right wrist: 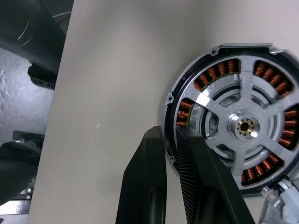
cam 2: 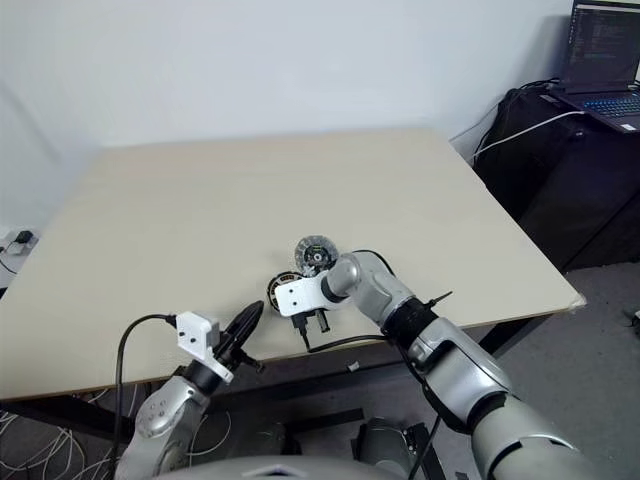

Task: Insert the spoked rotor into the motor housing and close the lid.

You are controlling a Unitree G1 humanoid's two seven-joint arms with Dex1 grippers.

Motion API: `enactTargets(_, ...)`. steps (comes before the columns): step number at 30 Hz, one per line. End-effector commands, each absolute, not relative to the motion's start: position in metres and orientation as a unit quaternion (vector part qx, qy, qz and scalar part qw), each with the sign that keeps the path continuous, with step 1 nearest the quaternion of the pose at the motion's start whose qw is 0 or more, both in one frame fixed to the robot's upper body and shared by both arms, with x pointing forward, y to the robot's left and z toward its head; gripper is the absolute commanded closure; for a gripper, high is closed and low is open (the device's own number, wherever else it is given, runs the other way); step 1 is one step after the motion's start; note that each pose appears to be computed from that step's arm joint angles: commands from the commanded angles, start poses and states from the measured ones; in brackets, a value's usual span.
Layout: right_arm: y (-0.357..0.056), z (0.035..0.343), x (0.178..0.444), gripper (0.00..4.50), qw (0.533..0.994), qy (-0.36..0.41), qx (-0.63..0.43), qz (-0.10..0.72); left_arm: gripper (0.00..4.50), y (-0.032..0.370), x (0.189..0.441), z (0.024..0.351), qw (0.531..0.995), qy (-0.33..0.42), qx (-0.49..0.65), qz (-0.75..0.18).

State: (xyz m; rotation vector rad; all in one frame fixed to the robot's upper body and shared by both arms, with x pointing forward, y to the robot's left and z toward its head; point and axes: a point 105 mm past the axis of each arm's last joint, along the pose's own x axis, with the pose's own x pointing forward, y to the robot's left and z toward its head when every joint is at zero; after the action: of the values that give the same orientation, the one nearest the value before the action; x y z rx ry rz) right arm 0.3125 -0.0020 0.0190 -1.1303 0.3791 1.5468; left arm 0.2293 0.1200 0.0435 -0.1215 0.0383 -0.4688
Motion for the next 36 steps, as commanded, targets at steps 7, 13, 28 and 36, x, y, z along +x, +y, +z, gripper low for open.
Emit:
enactTargets(7, -0.004, 0.04, 0.321, 4.37, 0.602, 0.132, -0.47, 0.632, 4.5, 0.117, 0.234, 0.057, 0.971, 0.003, -0.058, -0.234)
enactTargets(13, -0.029, 0.047, 0.318, 4.37, 0.601, 0.156, -0.477, 0.622, 4.5, 0.117, 0.233, 0.055, 0.971, 0.005, -0.062, -0.232)
enactTargets(28, -0.026, 0.058, 0.292, 4.37, 0.614, 0.139, -0.435, 0.644, 4.5, 0.116, 0.235, 0.052, 0.969, 0.01, -0.066, -0.238)
enactTargets(36, 0.001, 0.055, 0.296, 3.17, 0.625, 0.111, -0.424, 0.646, 4.5, 0.125, 0.237, 0.054, 0.974, 0.007, -0.063, -0.216)
